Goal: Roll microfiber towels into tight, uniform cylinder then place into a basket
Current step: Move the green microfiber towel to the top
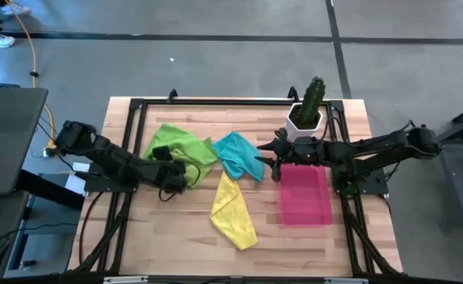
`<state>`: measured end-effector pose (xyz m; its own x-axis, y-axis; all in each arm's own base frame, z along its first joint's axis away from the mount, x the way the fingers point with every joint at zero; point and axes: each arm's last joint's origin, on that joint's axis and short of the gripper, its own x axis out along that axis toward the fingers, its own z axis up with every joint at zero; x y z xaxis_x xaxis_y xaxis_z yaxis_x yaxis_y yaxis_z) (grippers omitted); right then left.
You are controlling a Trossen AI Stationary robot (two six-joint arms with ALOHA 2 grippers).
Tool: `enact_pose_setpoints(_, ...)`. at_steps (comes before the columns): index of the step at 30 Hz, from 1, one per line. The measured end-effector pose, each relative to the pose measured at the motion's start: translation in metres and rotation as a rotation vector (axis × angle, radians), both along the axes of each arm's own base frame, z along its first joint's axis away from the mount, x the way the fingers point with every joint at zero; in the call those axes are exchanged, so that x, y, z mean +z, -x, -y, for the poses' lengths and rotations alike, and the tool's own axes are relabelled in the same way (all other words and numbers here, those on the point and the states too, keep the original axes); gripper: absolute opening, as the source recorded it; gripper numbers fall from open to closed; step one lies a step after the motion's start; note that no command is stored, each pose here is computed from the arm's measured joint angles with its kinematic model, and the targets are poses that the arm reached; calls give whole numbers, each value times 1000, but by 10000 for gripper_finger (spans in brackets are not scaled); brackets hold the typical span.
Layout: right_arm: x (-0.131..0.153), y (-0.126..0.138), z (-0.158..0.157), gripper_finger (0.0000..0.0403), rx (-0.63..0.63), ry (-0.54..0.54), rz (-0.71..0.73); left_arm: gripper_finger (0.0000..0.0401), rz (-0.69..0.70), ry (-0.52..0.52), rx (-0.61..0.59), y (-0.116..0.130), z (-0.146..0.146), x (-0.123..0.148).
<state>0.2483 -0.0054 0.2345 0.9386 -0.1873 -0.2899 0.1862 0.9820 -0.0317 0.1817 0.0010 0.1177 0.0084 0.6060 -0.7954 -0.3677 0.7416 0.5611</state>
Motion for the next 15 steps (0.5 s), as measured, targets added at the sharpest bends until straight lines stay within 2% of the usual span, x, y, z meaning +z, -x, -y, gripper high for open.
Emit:
enact_pose_setpoints(4,0,0,0,165,-1,-2,1,209,-23,-81,142,11,-27,-6)
enact_pose_setpoints(8,0,0,0,165,-1,-4,1,209,26,-105,317,17,-50,-8)
enact_pose_setpoints(15,3,-1,0,165,-21,-74,42,209,272,-126,599,14,-79,-8)
